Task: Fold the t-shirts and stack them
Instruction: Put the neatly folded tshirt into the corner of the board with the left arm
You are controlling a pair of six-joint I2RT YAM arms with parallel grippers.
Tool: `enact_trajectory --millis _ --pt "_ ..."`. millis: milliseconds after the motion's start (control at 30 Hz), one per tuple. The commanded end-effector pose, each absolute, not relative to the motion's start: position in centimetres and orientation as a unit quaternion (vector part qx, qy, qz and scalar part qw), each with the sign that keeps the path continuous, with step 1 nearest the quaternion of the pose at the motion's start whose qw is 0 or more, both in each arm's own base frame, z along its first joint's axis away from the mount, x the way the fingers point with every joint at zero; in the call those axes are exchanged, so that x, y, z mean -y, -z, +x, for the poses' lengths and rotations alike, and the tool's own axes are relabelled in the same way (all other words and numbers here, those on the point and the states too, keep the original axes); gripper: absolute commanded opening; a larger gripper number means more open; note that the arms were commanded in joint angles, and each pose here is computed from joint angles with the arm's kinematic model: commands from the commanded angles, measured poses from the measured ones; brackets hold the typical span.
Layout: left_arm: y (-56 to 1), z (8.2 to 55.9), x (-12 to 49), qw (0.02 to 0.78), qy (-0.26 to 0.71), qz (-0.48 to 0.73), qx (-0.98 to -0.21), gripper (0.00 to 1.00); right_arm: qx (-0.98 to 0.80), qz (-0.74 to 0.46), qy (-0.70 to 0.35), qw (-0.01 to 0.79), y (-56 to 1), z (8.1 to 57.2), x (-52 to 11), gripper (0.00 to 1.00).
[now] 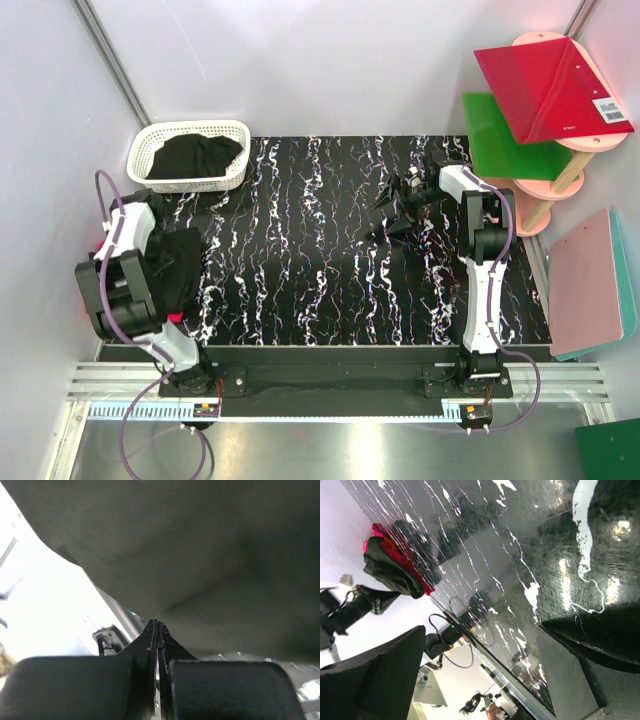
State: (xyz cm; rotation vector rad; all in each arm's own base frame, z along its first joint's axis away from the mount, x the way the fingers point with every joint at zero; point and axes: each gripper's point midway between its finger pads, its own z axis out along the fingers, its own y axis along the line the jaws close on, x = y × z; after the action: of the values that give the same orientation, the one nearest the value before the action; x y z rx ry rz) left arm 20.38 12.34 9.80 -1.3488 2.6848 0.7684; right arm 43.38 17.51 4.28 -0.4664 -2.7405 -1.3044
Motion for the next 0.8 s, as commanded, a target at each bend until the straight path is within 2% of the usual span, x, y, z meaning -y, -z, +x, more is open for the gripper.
enact_trajectory --millis 0,200,300,400,567,600,667,700,733,767 --pt "-8.0 19.8 -14.3 -0.005 -0.268 -0.470 -0.841 0.00 0.896 -0.149 0.418 0.027 -3.8 43.9 -17.2 1.00" --pt "-3.7 19.3 -16.2 -0.098 -0.228 -0.488 -0.837 0.00 0.896 -0.151 0.416 0.023 -4.2 44.1 -16.8 1.00" --pt "-2.7 19.4 -17.9 -0.125 -0.239 -0.493 -0.827 0.00 0.896 -0.152 0.416 0.023 -4.2 44.1 -16.6 1.00" --pt "-3.4 20.5 -19.6 -0.113 -0.252 -0.492 -0.826 0.00 0.896 -0.151 0.416 0.026 -4.1 43.9 -16.6 0.99" --pt "-6.9 24.2 -20.2 -0.026 -0.224 -0.489 -0.842 0.01 0.898 -0.150 0.412 0.026 -4.2 43.6 -16.6 1.00" --pt "-7.5 25.2 -19.9 -0.002 -0.207 -0.480 -0.852 0.04 0.898 -0.150 0.412 0.026 -4.2 43.7 -16.5 1.00" --pt "-9.8 26.9 -18.3 0.053 -0.195 -0.449 -0.870 0.17 0.899 -0.150 0.411 0.023 -4.3 43.8 -16.5 1.00" --pt "-11.6 27.8 -17.6 0.098 -0.189 -0.427 -0.879 0.28 0.899 -0.150 0.410 0.022 -4.3 43.9 -16.5 1.00" --pt "-12.6 28.6 -16.7 0.123 -0.186 -0.408 -0.885 0.38 0.900 -0.150 0.409 0.020 -4.4 44.0 -16.4 1.00" --pt "-13.7 30.3 -14.8 0.163 -0.178 -0.375 -0.895 0.63 0.900 -0.149 0.409 0.016 -4.6 44.3 -16.4 1.00"
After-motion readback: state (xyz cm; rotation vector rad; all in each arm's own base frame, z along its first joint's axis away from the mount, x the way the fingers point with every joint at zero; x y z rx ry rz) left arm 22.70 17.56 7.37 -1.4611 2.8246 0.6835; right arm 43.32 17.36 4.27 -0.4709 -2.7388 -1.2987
